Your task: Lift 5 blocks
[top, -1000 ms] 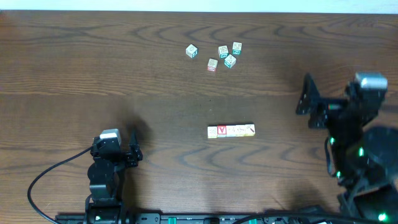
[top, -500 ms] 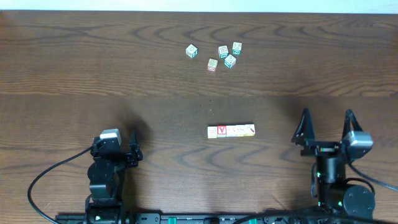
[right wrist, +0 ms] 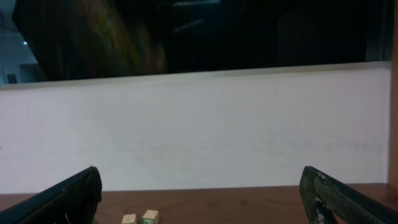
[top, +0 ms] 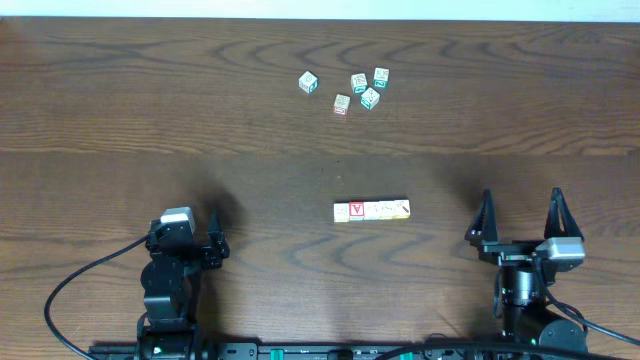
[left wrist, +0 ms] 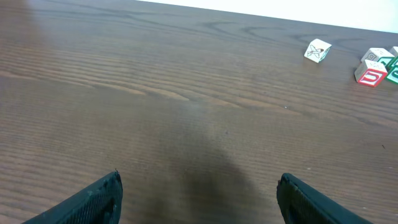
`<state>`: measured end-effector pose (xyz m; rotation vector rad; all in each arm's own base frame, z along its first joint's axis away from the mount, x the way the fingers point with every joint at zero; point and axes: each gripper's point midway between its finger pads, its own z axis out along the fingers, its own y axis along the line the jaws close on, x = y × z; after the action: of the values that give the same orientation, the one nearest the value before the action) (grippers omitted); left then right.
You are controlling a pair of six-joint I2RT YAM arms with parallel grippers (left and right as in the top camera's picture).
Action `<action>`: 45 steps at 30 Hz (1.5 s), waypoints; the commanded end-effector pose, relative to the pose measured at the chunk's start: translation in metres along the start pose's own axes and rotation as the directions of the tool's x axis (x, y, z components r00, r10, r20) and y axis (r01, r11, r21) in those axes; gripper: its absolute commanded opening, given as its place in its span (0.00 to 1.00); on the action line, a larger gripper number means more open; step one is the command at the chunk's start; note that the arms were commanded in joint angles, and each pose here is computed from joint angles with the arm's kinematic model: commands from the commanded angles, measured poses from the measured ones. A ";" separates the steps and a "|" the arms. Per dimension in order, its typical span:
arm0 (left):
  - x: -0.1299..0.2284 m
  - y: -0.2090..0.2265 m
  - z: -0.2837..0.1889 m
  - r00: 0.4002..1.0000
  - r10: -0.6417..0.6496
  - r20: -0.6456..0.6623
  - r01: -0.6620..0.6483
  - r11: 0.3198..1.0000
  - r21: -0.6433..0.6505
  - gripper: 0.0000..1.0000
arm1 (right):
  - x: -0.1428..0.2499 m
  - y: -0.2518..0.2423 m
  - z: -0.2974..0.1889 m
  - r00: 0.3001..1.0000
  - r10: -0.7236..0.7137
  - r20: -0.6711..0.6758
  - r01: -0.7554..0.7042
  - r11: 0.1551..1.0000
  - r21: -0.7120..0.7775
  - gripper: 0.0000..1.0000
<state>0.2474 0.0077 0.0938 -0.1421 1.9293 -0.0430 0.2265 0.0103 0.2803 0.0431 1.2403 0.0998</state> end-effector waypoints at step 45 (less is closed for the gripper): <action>0.017 0.003 0.001 0.998 -0.002 -0.056 0.001 1.000 -0.008 0.80 | 0.120 -0.036 -0.022 0.914 -0.101 -0.394 0.133 0.989 0.056 0.99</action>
<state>0.2474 0.0077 0.0938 -0.1421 1.9293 -0.0430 0.2462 -0.0104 0.1576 0.0148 1.6434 -0.0263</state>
